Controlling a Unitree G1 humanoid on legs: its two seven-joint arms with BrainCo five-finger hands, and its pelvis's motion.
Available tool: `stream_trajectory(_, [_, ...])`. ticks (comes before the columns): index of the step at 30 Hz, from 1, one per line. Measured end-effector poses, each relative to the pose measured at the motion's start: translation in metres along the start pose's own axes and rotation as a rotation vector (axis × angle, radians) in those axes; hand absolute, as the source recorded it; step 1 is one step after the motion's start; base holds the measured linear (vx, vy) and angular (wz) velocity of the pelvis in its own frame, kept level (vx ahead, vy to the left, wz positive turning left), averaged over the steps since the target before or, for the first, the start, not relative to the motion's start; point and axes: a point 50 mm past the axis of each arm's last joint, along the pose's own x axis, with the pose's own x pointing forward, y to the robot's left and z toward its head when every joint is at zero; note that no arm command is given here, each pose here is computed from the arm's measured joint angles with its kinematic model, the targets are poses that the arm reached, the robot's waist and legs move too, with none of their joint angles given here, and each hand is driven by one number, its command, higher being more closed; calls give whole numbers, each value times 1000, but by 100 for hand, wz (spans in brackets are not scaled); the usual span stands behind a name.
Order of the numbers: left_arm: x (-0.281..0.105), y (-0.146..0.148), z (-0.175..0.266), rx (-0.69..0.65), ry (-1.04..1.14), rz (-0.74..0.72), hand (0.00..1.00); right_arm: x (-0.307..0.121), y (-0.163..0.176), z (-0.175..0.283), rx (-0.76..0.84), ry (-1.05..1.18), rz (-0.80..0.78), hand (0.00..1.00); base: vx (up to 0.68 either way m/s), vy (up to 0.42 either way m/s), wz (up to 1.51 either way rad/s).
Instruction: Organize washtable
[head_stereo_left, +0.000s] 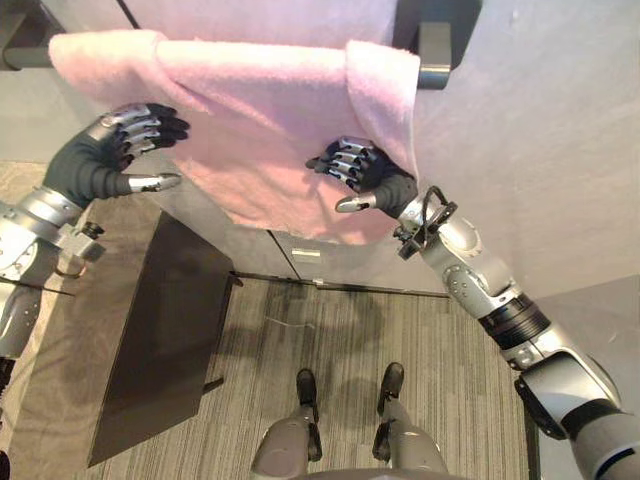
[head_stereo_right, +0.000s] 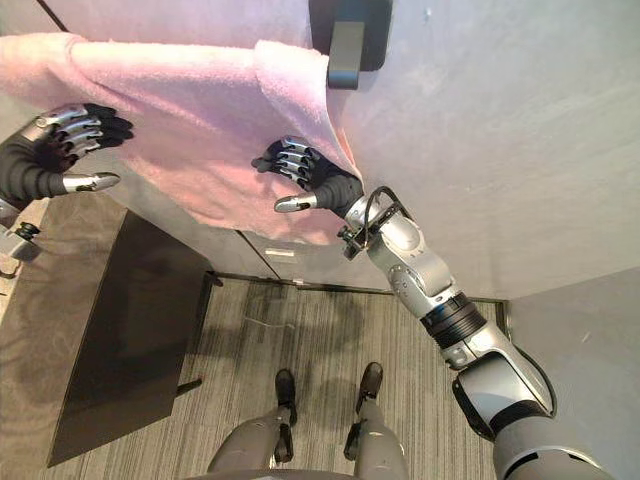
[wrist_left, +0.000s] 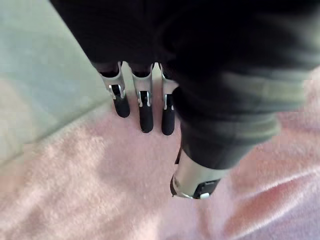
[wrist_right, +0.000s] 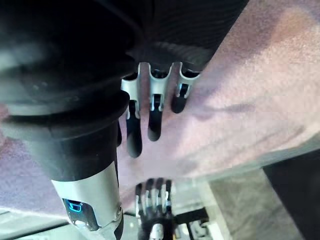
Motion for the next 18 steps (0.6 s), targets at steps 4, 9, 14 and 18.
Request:
stream_trajectory(4, [0, 0, 0, 0, 0, 1, 0, -3, -1, 6, -10, -25, -5, 0, 23, 10, 3])
stream_trajectory(9, [0, 0, 0, 0, -1, 2, 0, -4, 0, 7, -15, -34, 10, 0, 60, 19, -4])
stream_trajectory(14, [-6, -1, -3, -4, 14, 5, 0, -5, 0, 6, -11, -29, 9, 0, 48, 11, -1])
stream_trajectory(18, [-21, -13, -17, -78, 22, 29, 0, -26, -8, -9, -14, 16, -57, 0, 55, 17, 1])
